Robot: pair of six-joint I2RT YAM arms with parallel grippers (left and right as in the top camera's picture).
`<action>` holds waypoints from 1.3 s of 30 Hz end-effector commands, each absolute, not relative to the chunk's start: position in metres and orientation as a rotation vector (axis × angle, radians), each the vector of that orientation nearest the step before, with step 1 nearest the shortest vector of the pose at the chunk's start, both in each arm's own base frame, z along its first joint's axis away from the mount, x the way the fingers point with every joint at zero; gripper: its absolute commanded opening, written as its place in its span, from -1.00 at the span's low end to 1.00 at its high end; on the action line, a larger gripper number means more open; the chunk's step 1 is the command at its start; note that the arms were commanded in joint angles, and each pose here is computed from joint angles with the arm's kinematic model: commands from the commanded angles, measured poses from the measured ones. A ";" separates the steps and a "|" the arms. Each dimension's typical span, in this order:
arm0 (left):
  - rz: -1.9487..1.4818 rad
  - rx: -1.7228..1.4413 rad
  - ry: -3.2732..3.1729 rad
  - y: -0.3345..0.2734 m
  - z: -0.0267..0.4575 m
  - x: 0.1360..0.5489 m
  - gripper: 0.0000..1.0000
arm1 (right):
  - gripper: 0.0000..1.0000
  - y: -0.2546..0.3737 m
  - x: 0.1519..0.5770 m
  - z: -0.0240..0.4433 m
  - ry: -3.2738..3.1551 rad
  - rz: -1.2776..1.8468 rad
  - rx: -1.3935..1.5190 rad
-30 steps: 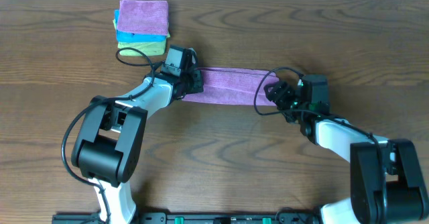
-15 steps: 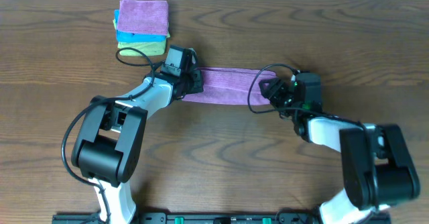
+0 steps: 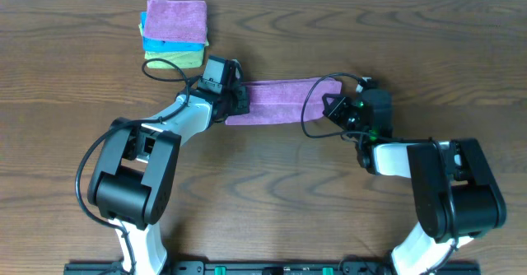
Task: Fold the cloth
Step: 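Hold the left end and fold the right end toward the left gripper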
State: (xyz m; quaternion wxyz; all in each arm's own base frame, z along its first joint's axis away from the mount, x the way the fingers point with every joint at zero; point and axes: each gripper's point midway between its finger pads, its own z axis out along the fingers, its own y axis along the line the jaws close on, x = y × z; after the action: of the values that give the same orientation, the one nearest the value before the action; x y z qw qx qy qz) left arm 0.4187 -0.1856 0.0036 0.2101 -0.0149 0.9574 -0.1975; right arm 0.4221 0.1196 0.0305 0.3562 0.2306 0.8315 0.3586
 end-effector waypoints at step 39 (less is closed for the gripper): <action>-0.520 -0.049 2.646 -0.183 0.017 0.432 -0.89 | -0.97 0.265 0.415 0.148 2.046 1.077 0.008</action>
State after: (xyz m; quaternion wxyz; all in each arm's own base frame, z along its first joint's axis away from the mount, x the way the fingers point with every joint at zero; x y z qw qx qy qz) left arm 0.4233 -0.1849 0.0082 0.2074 -0.0175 0.9594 -0.1905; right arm 0.4144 0.2606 0.1368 0.3834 0.0241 0.8143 0.4351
